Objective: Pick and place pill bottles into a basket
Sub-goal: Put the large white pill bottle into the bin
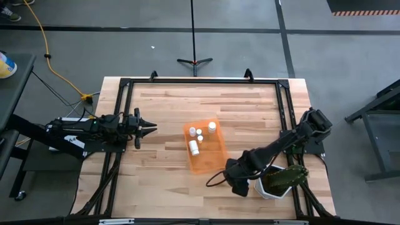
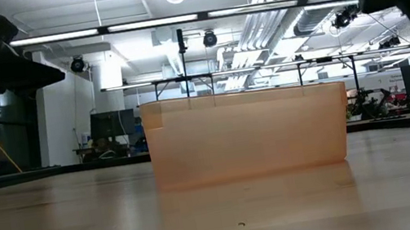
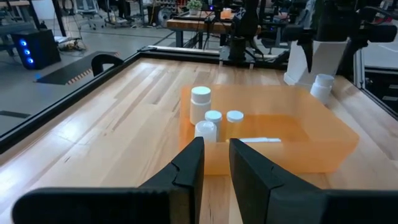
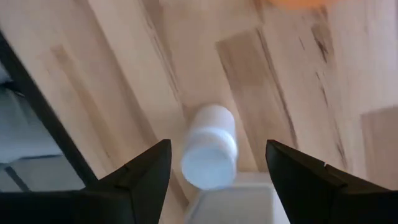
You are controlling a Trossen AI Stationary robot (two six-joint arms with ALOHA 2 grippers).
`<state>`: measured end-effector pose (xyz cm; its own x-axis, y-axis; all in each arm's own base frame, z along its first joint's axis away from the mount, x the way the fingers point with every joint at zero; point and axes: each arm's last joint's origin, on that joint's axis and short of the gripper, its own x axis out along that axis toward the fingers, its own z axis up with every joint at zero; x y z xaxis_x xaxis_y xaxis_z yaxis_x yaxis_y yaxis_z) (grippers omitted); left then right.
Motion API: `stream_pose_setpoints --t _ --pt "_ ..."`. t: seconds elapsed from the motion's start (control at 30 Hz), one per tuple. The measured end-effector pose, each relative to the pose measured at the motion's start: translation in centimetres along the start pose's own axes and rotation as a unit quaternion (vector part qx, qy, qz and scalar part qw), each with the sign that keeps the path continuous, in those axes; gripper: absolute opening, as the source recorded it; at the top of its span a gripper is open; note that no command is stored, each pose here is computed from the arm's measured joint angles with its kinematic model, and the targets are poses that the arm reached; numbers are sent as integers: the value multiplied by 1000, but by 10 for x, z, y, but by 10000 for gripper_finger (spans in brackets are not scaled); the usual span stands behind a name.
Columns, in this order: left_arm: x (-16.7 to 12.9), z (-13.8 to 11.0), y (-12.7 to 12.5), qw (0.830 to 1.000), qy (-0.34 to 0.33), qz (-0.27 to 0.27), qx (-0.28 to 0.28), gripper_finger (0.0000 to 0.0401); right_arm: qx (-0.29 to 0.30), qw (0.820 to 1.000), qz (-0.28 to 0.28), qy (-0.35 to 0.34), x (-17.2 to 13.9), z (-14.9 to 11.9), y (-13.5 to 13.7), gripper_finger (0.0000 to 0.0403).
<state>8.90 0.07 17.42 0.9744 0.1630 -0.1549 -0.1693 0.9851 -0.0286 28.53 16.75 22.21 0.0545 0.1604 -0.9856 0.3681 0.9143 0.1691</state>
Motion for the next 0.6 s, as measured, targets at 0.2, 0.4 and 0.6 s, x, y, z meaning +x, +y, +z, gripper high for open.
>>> stream_pose_setpoints --t 0.2,0.4,0.6 --pt "0 -2 0 1000 9 2 2 111 -82 996 -27 -33 1 -9 8 252" --pt "0 -2 0 1000 11 2 3 111 -101 994 -21 -30 2 -16 13 252" --pt "0 -2 0 1000 12 2 3 111 -120 992 -40 -28 6 -25 16 252"
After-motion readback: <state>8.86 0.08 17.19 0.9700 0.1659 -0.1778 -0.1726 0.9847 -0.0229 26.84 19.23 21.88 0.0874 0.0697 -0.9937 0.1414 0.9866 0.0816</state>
